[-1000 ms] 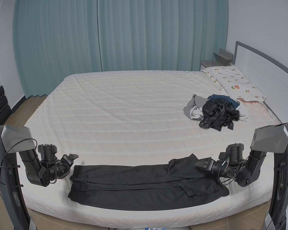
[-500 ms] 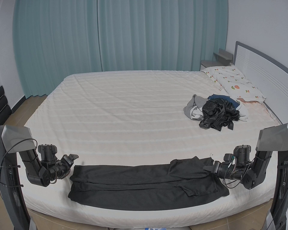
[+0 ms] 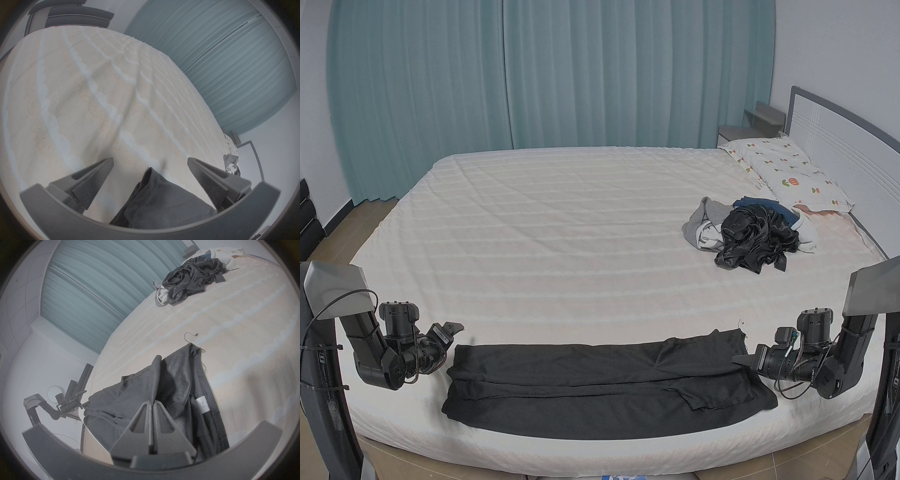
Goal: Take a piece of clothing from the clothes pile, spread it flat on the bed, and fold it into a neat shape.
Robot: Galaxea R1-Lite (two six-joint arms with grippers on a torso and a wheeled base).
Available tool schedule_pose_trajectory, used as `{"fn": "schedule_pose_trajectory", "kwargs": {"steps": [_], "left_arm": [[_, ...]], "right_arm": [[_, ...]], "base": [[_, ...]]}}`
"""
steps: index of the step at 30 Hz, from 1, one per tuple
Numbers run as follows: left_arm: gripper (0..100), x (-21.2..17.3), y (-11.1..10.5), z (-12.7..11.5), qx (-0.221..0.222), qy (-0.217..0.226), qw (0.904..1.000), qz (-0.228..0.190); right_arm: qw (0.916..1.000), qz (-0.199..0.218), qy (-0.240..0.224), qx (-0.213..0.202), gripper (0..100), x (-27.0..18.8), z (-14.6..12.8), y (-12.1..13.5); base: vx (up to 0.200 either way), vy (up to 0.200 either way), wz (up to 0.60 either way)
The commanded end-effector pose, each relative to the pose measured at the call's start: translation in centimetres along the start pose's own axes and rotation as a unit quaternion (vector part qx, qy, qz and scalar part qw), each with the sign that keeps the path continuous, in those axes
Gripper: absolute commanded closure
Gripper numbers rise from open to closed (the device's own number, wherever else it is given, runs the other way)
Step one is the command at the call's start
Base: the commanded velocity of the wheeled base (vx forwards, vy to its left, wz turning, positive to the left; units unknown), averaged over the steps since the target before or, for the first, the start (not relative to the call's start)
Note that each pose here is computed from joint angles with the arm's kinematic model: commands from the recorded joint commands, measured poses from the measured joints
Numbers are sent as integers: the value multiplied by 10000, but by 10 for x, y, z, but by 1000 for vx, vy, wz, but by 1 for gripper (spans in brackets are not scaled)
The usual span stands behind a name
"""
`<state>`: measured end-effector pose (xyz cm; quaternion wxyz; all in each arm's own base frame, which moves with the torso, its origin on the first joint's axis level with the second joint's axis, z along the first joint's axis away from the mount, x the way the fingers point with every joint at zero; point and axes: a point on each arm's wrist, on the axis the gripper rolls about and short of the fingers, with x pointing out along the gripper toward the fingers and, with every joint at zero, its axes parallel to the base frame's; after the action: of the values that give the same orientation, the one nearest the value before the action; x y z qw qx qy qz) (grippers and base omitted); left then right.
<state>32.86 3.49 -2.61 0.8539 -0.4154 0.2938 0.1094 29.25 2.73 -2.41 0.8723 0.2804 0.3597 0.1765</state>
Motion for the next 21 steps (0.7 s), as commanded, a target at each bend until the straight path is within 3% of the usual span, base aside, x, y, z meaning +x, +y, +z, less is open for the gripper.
{"fn": "schedule_pose_trajectory", "kwargs": {"steps": [1,5,11,14,21], "left_arm": [[0,0,1,0,-6,8,10000,13],[0,-1,0,0,-5,3,10000,7],[0,-2,0,0,-3,-8,10000,-4],[0,-2,1,1,-7,-28,10000,2],[0,-5,1,4,-34,-68,10000,4]], "right_arm": [[10000,-24,44,4,0,0,-2,-1],[10000,13,-43,7,0,-2,1,1],[9985,51,-546,-5,0,-17,19,23],[9967,-45,-706,404,0,-20,19,52],[9935,-540,-496,870,0,-6,2,78]], "base": [[0,0,0],[0,0,0],[0,0,0],[0,0,0],[0,0,0]]}}
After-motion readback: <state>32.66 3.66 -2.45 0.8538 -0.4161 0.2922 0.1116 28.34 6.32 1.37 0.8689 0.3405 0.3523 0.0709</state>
